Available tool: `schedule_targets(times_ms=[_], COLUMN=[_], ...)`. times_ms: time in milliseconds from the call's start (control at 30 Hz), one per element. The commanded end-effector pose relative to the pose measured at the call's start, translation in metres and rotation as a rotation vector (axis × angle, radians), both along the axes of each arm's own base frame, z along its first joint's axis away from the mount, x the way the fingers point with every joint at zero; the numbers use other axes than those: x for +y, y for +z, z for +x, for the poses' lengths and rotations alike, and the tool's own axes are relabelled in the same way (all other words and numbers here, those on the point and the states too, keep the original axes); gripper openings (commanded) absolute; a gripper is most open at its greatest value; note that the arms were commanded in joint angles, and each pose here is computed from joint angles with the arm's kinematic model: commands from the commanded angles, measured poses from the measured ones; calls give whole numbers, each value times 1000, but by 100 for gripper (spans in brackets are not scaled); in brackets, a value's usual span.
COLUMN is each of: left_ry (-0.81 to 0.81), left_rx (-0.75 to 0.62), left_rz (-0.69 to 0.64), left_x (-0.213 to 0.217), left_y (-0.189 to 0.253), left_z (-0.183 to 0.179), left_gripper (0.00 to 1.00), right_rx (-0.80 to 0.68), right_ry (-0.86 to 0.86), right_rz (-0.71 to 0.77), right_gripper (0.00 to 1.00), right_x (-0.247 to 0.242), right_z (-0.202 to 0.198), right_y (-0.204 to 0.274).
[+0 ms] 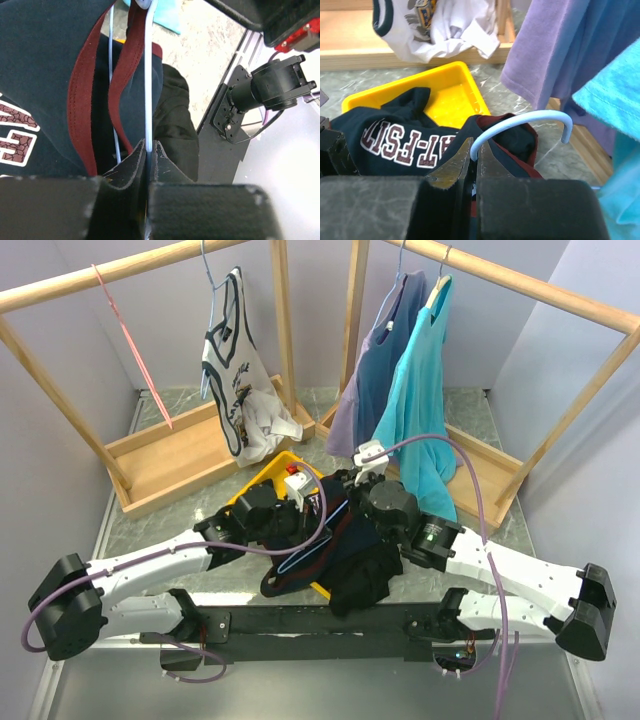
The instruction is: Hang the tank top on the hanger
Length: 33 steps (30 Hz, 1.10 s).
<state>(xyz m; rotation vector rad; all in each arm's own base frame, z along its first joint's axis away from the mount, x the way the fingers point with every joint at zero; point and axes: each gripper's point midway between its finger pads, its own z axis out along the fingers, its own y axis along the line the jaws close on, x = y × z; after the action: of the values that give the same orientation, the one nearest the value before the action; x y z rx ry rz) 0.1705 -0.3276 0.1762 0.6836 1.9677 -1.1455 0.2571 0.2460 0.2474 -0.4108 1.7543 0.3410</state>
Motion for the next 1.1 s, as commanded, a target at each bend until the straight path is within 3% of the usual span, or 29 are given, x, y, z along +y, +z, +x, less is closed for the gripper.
schedule_targets(times_ms=[0, 67, 100, 167, 200, 233, 567, 833, 1067], left_ry=[16, 34, 43, 59, 70, 80, 321, 471, 533], left_rx=[-42, -32, -33, -26, -24, -16, 73, 279, 411], left_rz=[-82, -77, -86, -94, -96, -101, -128, 14, 127], left_x=[-10, -7, -5, -3, 1, 4, 66, 102, 122], left_y=[39, 39, 44, 48, 52, 55, 76, 33, -8], left_z=[9, 10, 10, 10, 8, 7, -3, -19, -39], left_gripper=[20, 26, 36, 42, 50, 52, 56, 46, 44], right_rx=[-97, -111, -122, -131, -135, -136, -133, -133, -130], right_ry=[-119, -137, -171, -177, -186, -199, -200, -194, -180], right_rz=[29, 12, -11, -29, -37, -44, -82, -99, -103], right_gripper=[0, 0, 0, 0, 0, 0, 0, 0, 0], right_x=[-7, -7, -10, -8, -7, -8, -12, -14, -15], right_z=[5, 2, 4, 1, 1, 1, -2, -5, -7], right_y=[19, 20, 19, 19, 18, 17, 12, 8, 8])
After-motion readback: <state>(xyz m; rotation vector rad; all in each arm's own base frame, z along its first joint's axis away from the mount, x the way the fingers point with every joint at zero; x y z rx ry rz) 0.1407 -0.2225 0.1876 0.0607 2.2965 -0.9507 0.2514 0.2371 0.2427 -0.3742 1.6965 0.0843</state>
